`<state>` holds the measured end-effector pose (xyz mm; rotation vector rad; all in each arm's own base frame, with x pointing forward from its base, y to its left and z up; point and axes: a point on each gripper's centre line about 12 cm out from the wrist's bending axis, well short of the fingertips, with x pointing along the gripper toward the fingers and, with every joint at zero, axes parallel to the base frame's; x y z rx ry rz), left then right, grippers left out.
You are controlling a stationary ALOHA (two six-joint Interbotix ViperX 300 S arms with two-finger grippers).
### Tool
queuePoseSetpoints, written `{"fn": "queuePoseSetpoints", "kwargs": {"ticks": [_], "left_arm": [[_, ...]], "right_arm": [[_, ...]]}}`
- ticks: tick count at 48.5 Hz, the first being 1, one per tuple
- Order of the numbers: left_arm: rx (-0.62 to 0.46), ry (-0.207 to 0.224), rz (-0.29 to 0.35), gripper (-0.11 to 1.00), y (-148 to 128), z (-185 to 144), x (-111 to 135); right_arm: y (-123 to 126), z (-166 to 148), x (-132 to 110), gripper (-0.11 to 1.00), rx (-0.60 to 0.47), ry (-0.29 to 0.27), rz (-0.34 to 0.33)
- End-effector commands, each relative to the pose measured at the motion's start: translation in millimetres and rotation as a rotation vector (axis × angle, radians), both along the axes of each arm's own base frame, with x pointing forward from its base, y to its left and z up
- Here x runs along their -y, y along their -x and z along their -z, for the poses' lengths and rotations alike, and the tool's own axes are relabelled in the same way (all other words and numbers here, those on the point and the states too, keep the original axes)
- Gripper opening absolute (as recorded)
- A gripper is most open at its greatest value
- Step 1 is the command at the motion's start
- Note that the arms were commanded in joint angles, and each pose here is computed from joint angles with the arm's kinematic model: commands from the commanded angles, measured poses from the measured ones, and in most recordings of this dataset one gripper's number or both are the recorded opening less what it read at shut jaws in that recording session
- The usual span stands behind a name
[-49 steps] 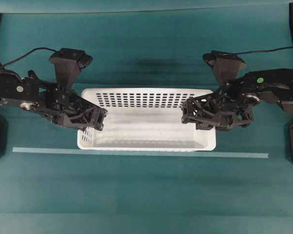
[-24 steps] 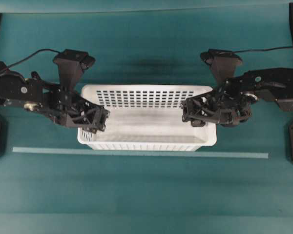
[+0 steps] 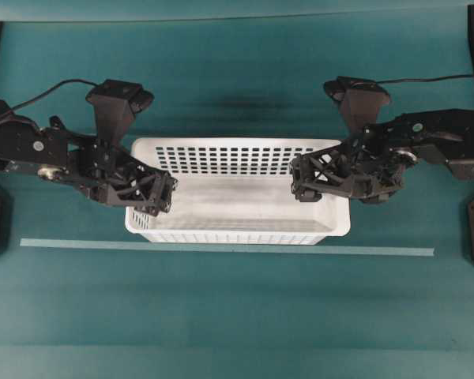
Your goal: Lift the white basket with both hands.
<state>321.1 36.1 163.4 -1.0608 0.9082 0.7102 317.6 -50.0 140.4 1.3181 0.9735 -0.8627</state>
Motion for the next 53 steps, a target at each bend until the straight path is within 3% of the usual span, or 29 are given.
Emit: {"fn": "queuePoseSetpoints", "kwargs": {"ticks": [1, 17, 34, 38, 45, 53], "left_arm": [[0.004, -0.004, 0.000, 0.79, 1, -2, -1], [0.053, -0.009, 0.000, 0.85, 11, -18, 0], [0.132, -0.022, -0.013, 0.85, 34, -68, -1], [0.172, -0.032, -0.004, 0.85, 43, -84, 0], [0.267, -0.050, 0.003, 0.85, 57, -114, 1], [0.384, -0.109, 0.055, 0.85, 72, -147, 3]], "right_arm": [[-3, -4, 0, 0.97, 0.005, -0.002, 0.001], [1, -31, 1, 0.97, 0.028, -0.003, -0.003], [8, -99, 2, 0.97, 0.161, 0.074, -0.064], [15, -116, 0, 0.97, 0.190, 0.093, -0.095], [26, -135, -1, 0.96, 0.227, 0.102, -0.090], [30, -162, -2, 0.96, 0.343, 0.137, -0.091]]}}
